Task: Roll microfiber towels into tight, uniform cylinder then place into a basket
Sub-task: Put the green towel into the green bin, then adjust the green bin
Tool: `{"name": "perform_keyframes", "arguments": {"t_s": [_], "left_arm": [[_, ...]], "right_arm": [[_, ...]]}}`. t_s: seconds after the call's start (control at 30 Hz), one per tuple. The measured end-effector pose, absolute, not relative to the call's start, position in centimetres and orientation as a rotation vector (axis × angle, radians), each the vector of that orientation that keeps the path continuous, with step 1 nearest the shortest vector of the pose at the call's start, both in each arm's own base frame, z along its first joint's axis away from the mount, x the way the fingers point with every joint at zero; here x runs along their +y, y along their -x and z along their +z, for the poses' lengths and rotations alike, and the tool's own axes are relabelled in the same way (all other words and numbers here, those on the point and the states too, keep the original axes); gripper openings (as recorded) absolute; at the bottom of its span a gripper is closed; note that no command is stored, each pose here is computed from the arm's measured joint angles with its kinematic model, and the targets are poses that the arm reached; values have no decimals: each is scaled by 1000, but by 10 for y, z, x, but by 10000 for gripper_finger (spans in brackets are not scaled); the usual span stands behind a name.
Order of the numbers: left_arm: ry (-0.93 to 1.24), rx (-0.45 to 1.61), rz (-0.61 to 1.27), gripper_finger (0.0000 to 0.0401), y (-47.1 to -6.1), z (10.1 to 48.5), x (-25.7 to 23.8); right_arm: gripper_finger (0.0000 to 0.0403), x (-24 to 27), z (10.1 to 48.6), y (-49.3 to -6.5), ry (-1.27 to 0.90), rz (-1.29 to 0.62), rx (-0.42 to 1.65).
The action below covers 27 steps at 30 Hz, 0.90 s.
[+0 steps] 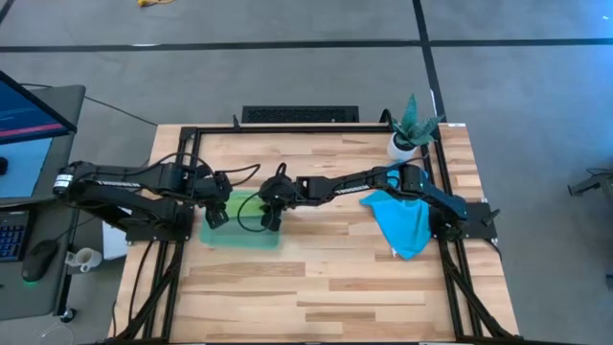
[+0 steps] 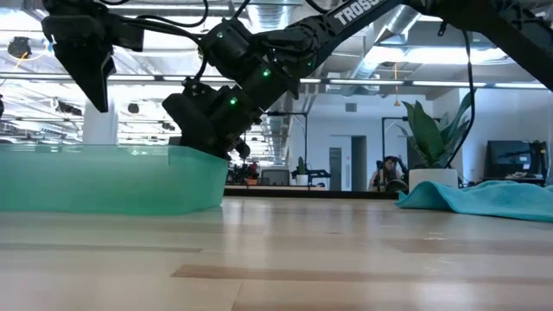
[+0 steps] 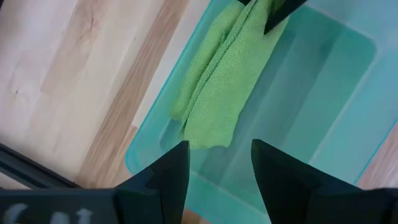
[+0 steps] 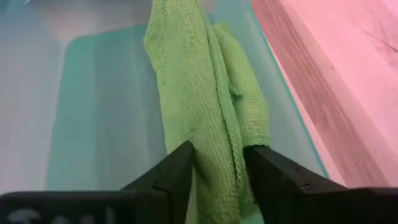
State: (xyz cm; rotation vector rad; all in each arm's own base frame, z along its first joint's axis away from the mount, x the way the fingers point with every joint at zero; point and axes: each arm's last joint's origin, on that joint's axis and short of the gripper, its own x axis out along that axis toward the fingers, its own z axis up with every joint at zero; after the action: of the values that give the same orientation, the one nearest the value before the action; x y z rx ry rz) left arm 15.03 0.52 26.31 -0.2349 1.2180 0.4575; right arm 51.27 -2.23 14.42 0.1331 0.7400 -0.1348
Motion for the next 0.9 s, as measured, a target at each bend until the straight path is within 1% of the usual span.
{"name": "perform_keyframes", "arguments": {"t_s": [0.17, 0.3, 0.37, 0.43, 0.5, 0.57, 0.63, 0.7, 0.83, 0.9], "left_arm": [[245, 1227, 469, 165, -149, 263, 5], [249, 1234, 473, 165, -148, 263, 5], [257, 1232, 478, 165, -148, 263, 5], [261, 1230, 478, 165, -148, 263, 4], [259, 1228, 474, 165, -149, 263, 3], [263, 1222, 473, 165, -149, 263, 1], [269, 1214, 474, 165, -149, 263, -2], [273, 1193, 465, 165, -151, 262, -6], [256, 1160, 434, 165, -154, 251, -15], [252, 1151, 421, 165, -155, 243, -20]], "right_arm": [[215, -21, 153, -511, -148, -95, 735], [232, -21, 163, -506, -122, -80, 753], [234, -20, 171, -505, -87, -65, 750], [234, -19, 180, -496, -64, -57, 806], [231, -17, 187, -494, -26, -38, 815], [229, -12, 194, -480, 21, -9, 904], [228, -4, 203, -474, 75, 30, 910], [228, 6, 210, -457, 112, 69, 980], [228, 23, 212, -429, 170, 131, 1008], [227, 29, 210, -416, 185, 147, 970]]}}
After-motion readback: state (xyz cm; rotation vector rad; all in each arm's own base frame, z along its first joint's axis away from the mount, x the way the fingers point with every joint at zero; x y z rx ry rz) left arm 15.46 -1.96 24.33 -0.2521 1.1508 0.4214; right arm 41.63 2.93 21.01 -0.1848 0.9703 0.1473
